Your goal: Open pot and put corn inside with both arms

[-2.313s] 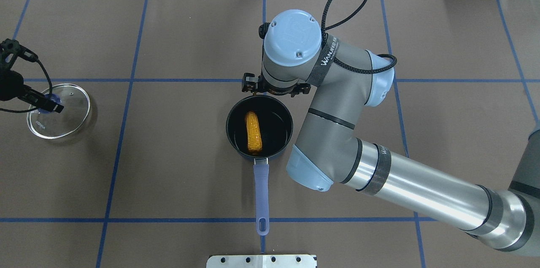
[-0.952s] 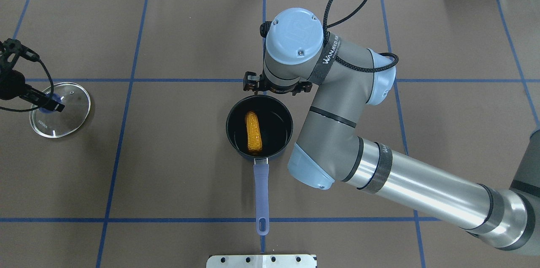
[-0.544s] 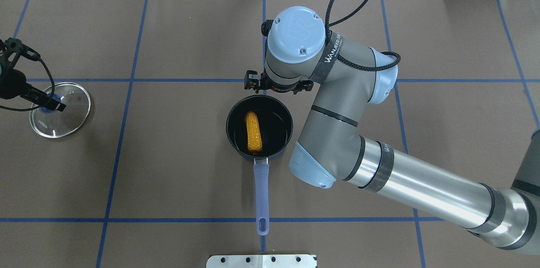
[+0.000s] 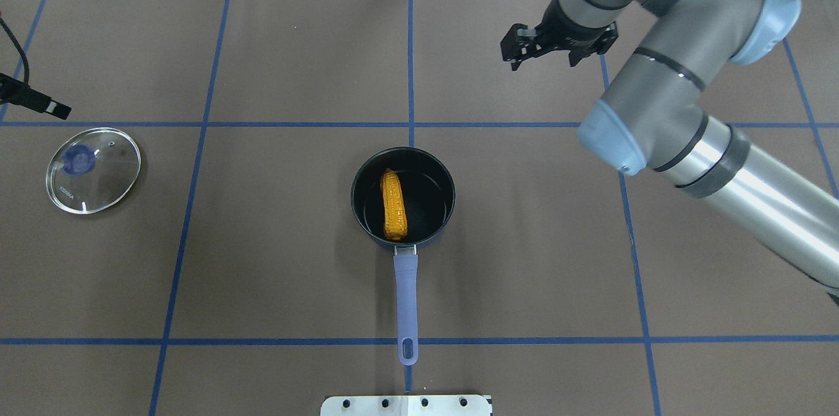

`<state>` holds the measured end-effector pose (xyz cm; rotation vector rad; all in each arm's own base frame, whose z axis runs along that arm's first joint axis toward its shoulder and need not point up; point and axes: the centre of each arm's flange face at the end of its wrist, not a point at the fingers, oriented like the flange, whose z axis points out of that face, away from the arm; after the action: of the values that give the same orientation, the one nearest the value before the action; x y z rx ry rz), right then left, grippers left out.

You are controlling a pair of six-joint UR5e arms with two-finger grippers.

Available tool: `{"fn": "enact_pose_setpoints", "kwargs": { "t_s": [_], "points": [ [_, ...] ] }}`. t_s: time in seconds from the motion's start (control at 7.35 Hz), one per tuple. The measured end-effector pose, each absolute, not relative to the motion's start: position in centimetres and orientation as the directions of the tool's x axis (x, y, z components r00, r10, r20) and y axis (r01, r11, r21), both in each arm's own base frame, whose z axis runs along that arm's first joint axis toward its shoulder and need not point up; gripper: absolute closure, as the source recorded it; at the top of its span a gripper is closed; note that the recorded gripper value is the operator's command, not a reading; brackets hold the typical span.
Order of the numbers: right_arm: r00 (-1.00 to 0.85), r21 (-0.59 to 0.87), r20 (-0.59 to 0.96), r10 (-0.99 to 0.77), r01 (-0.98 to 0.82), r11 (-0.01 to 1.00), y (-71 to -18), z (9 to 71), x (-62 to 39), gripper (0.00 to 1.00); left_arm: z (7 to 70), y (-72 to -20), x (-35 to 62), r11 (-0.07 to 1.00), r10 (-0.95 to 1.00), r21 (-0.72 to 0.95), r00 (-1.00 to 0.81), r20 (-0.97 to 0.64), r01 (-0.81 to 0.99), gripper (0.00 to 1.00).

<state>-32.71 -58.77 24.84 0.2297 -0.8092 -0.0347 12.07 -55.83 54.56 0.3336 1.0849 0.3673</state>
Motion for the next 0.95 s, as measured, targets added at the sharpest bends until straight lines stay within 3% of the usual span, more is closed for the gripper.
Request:
{"fn": "enact_pose_setpoints", "kwargs": {
  "t_s": [0.27,0.54,0.95],
  "points": [
    [0.685,0.251,0.705,-0.184,0.002,0.968,-61.6,35.1,-21.8,0.0,56.5,-57.7,6.6,0.872,0.482,0.463,0.448,-0.753,-0.16,0.03],
    [0.7,0.261,0.684,-0.205,0.027,0.965,-61.1,44.0,-12.3,0.0,56.9,-60.5,-0.4,0.851,0.518,0.484,0.478,-0.71,-0.204,0.03],
    [0.705,0.254,0.688,-0.173,-0.011,0.967,-58.2,51.1,-0.6,0.0,57.6,-61.2,-7.4,0.845,0.519,0.501,0.508,-0.688,-0.185,0.03]
  ]
}}
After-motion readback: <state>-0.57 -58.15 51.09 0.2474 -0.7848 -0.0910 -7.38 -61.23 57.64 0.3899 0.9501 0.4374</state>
